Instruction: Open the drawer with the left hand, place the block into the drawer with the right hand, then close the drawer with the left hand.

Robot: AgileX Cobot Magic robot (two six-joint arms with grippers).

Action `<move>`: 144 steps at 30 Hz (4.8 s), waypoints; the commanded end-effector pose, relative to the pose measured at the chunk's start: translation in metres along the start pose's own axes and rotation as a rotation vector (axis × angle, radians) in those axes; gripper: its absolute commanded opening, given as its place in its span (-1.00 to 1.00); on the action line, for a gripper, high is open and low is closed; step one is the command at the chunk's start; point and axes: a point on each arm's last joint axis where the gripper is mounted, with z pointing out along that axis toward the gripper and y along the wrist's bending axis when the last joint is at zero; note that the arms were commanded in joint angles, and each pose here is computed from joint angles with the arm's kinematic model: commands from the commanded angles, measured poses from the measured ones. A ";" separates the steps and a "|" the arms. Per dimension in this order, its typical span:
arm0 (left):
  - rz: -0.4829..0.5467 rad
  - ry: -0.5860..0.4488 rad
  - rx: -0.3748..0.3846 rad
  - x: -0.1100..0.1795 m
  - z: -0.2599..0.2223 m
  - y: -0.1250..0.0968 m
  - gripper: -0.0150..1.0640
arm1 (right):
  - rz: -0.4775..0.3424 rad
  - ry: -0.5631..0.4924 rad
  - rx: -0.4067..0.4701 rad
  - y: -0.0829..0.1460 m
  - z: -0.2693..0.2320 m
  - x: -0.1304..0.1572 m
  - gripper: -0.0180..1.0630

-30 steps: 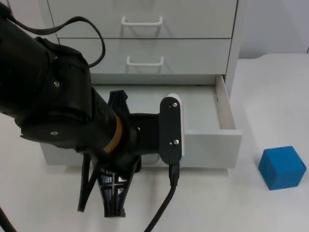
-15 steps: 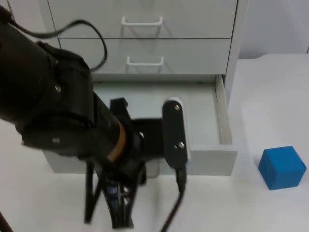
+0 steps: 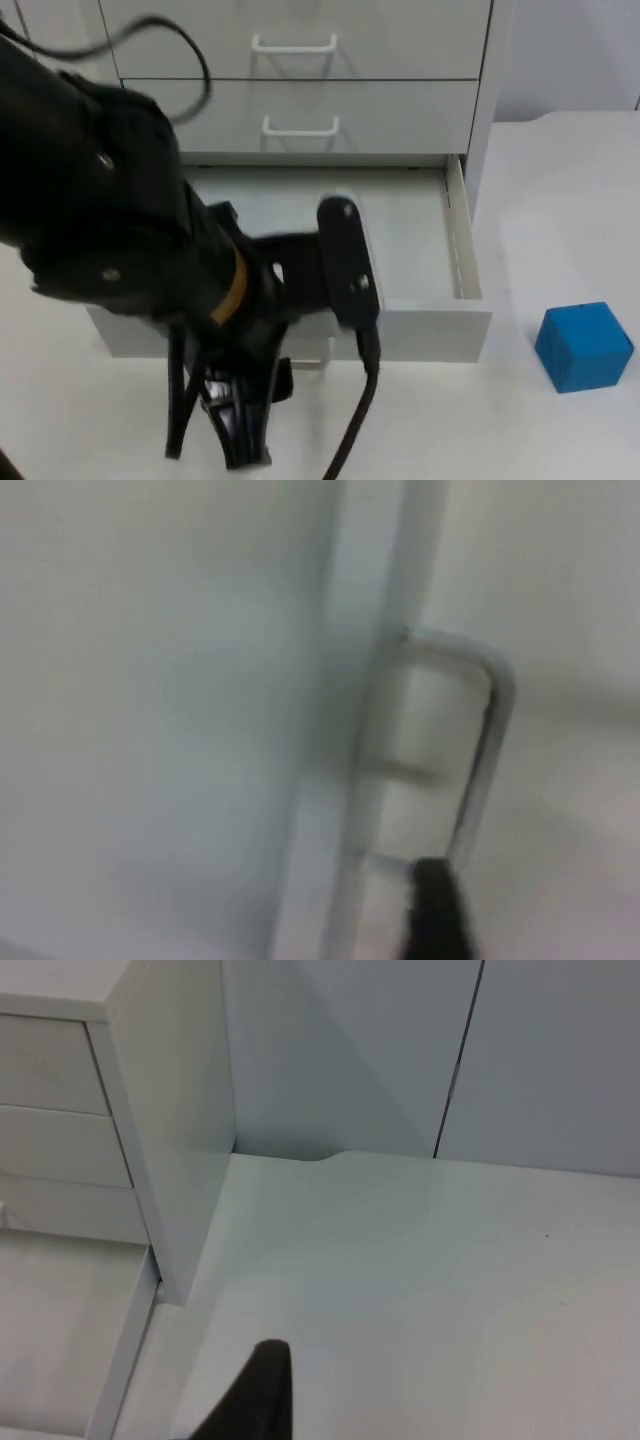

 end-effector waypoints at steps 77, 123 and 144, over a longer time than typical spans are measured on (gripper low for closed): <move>-1.236 -0.685 -0.739 0.146 -0.249 0.103 0.98 | 0.035 0.074 -0.028 0.004 0.016 0.016 0.98; -1.246 -0.632 -0.712 0.147 -0.246 0.099 0.98 | 0.103 0.661 -0.142 0.098 0.288 0.164 0.98; -1.210 -0.611 -0.734 0.148 -0.247 0.100 0.98 | 0.125 0.683 -0.138 0.104 0.312 0.188 0.98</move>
